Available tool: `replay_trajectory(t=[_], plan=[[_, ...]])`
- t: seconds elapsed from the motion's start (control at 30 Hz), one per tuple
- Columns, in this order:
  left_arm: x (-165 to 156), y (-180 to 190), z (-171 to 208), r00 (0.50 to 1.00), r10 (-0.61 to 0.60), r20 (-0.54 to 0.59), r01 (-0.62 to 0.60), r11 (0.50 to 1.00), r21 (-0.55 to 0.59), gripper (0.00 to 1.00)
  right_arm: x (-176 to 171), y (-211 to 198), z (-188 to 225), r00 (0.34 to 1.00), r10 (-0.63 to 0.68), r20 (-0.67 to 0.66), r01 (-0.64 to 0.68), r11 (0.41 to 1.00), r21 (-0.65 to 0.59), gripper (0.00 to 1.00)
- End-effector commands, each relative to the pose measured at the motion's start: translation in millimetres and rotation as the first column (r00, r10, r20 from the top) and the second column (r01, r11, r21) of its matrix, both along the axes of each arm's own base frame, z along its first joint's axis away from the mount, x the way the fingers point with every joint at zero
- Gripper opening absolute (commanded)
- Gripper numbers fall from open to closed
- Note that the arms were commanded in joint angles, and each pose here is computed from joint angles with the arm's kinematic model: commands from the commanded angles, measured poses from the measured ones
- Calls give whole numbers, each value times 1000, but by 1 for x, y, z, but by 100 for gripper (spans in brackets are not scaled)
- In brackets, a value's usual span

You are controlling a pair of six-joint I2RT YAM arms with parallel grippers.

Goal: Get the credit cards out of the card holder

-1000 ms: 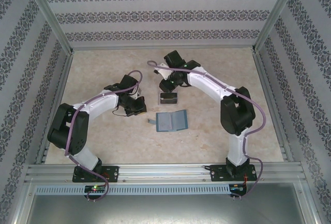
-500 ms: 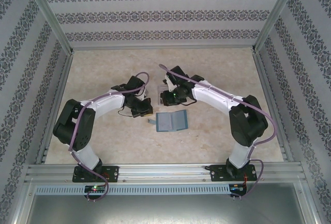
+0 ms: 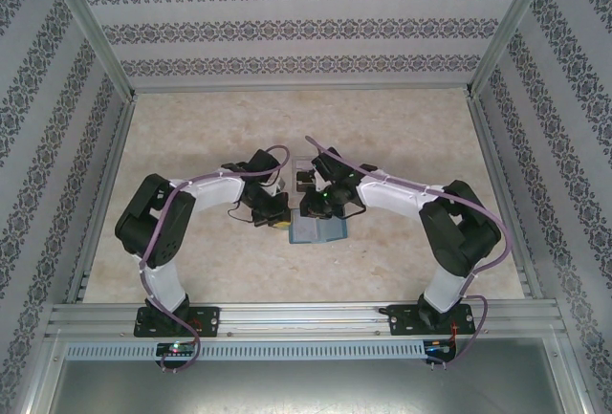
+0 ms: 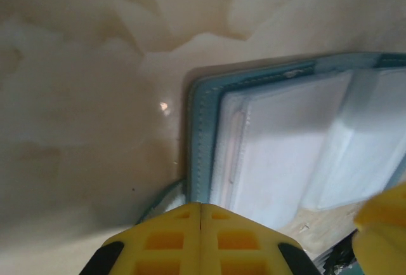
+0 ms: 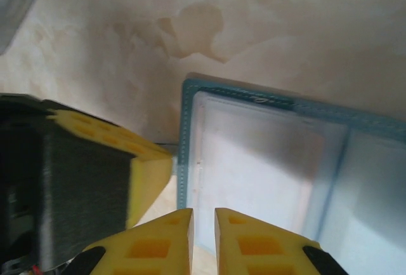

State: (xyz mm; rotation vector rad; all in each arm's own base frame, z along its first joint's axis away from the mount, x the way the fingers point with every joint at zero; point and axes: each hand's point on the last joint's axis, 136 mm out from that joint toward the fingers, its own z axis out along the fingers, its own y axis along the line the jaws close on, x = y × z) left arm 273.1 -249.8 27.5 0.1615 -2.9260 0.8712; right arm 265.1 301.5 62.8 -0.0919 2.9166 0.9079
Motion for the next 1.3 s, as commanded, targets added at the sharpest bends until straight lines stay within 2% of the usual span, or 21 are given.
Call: replay_trajectory(t=[0.0, 0.67, 1.0, 1.27], plan=[[-5, -3, -4, 1000, -28, -9, 29, 1000, 2, 0, -4, 18, 3, 1000, -1, -23, 3, 997, 71, 18], [-18, 9, -18, 999, -31, -43, 33, 998, 48, 0, -23, 18, -39, 994, 26, -107, -31, 998, -52, 18], [-18, 9, -16, 999, -35, -42, 37, 998, 51, 0, -25, 4, -42, 995, 52, -84, -68, 978, -198, 27], [-16, 8, -13, 999, -34, -37, 36, 998, 49, 0, -26, 0, -42, 995, 64, -76, -81, 966, -245, 30]])
